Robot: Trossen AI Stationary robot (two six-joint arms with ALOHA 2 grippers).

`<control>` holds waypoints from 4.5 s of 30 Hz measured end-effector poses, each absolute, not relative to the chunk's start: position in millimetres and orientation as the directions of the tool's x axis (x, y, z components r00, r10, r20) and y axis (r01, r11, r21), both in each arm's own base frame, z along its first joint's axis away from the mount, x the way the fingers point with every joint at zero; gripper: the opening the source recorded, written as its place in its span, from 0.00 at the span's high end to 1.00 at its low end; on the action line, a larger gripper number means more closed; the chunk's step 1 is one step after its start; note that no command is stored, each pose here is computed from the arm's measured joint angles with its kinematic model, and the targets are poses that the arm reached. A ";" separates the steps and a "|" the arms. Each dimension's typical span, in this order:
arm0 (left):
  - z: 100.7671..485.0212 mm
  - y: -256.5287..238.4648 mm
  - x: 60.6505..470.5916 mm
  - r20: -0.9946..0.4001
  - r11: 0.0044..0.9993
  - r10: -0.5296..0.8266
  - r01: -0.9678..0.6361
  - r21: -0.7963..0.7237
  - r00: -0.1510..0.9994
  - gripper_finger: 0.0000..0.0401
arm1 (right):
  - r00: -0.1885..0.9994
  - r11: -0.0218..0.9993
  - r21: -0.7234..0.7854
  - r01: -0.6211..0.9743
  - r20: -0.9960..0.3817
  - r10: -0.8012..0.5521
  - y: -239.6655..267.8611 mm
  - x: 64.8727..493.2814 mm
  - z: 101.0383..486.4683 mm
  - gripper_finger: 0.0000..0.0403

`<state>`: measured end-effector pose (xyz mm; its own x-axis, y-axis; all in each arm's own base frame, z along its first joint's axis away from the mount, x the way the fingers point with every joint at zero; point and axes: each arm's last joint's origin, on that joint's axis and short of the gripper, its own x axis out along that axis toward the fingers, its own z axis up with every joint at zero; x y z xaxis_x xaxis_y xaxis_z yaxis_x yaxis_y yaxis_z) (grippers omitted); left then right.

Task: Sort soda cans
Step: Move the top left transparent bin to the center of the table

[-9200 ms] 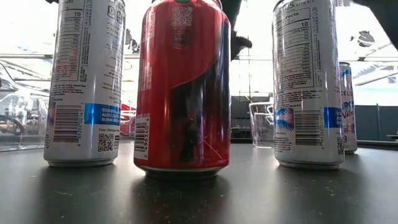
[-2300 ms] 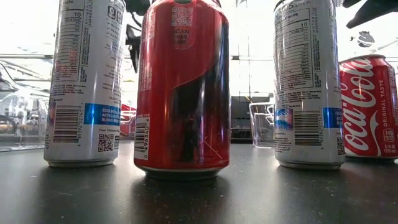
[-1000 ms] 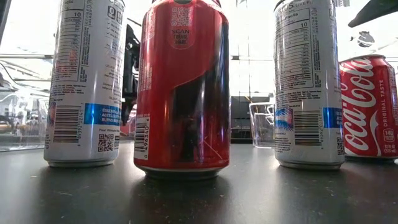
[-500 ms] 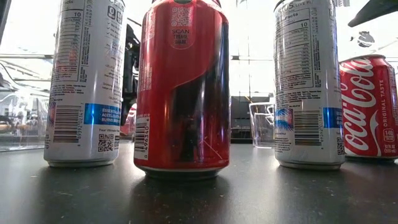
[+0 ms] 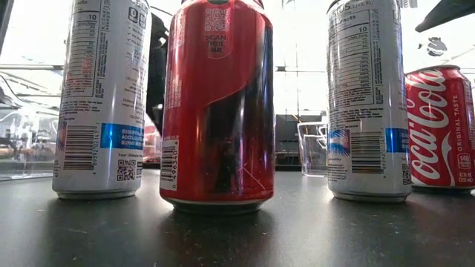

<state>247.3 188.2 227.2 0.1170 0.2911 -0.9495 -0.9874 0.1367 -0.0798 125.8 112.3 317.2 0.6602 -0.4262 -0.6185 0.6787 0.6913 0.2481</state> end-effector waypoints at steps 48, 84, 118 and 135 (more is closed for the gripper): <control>292.9 102.7 387.4 -0.881 0.109 0.354 -0.949 -0.294 0.314 0.99 | 0.671 0.833 0.044 0.552 -0.616 -0.412 113.6 126.9 318.0 0.11; 227.8 13.7 467.2 -0.958 0.015 0.211 -0.981 -0.195 0.194 0.95 | 0.612 0.920 -0.116 0.375 -0.714 -0.340 107.0 117.2 319.9 0.11; 229.2 8.6 473.2 -0.939 0.003 0.233 -0.965 -0.262 0.255 0.93 | 0.595 0.923 -0.186 0.335 -0.718 -0.361 104.4 114.9 319.3 0.11; 231.5 6.5 472.2 -0.953 0.061 0.160 -0.966 -0.252 0.259 0.66 | 0.595 0.926 -0.202 0.318 -0.718 -0.360 104.4 115.0 319.4 0.11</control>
